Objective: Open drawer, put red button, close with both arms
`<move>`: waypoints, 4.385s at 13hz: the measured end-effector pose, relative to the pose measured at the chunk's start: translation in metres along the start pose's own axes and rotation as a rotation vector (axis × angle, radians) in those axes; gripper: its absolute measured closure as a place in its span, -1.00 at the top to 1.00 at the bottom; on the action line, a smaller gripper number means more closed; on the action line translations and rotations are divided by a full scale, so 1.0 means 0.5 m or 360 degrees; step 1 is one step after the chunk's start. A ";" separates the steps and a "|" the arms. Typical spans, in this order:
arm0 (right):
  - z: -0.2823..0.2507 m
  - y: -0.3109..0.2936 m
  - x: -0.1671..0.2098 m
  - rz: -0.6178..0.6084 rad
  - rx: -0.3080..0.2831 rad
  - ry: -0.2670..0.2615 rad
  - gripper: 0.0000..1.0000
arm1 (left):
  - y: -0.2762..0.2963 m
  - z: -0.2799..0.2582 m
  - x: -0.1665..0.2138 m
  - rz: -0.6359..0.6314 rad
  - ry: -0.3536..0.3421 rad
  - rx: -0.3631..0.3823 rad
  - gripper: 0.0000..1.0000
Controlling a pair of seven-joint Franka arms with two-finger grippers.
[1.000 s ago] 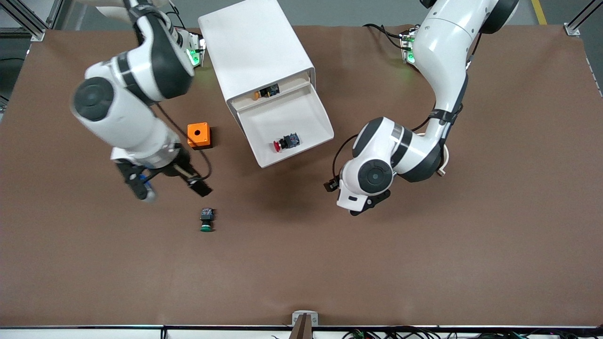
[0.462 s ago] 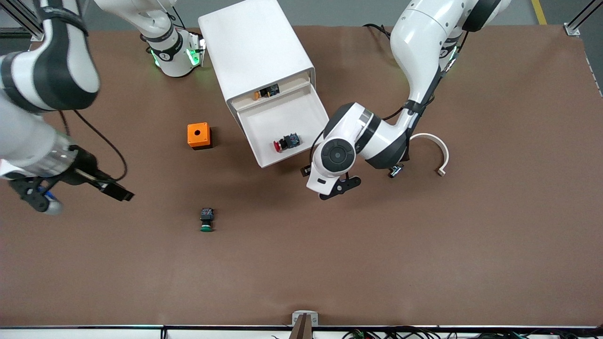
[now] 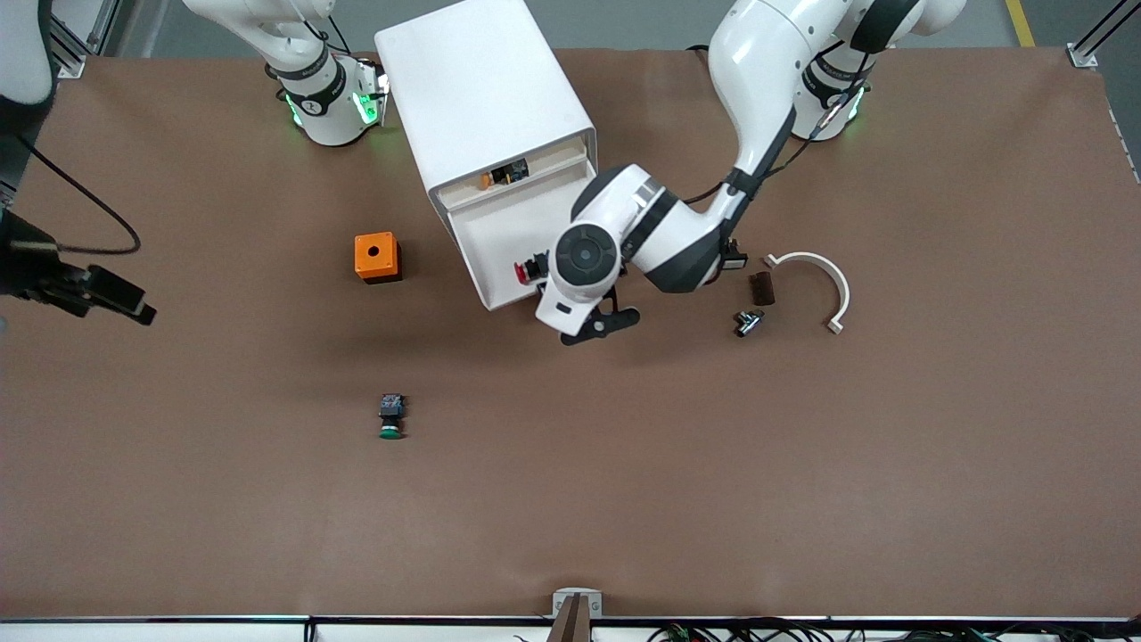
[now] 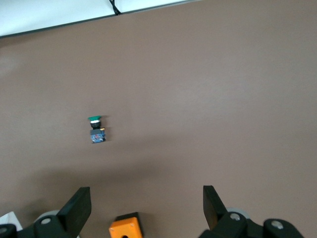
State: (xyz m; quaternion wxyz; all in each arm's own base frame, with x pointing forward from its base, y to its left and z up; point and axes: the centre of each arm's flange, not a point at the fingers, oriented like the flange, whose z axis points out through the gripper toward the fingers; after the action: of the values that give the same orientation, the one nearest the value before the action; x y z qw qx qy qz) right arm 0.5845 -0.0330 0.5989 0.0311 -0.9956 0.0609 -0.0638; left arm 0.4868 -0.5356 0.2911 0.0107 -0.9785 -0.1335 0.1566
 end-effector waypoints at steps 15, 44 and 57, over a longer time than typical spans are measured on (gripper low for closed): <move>-0.056 -0.023 -0.057 -0.0089 -0.0052 -0.0005 1.00 | 0.100 0.086 -0.250 -0.0062 -0.0154 0.0046 1.00; -0.070 -0.007 -0.058 -0.0208 -0.0070 -0.0015 1.00 | -0.855 -0.697 0.244 0.0150 0.0374 0.0064 1.00; -0.068 0.003 -0.059 -0.0195 -0.0071 -0.0034 1.00 | -0.977 -0.687 0.117 0.0239 0.0487 -0.0037 1.00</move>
State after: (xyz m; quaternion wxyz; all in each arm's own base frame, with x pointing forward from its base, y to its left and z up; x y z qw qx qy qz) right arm 0.5506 -0.0328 0.6289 0.0054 -0.9985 0.0009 -0.0536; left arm 0.5207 -0.0419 0.6307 0.0078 -0.9982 -0.0586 0.0046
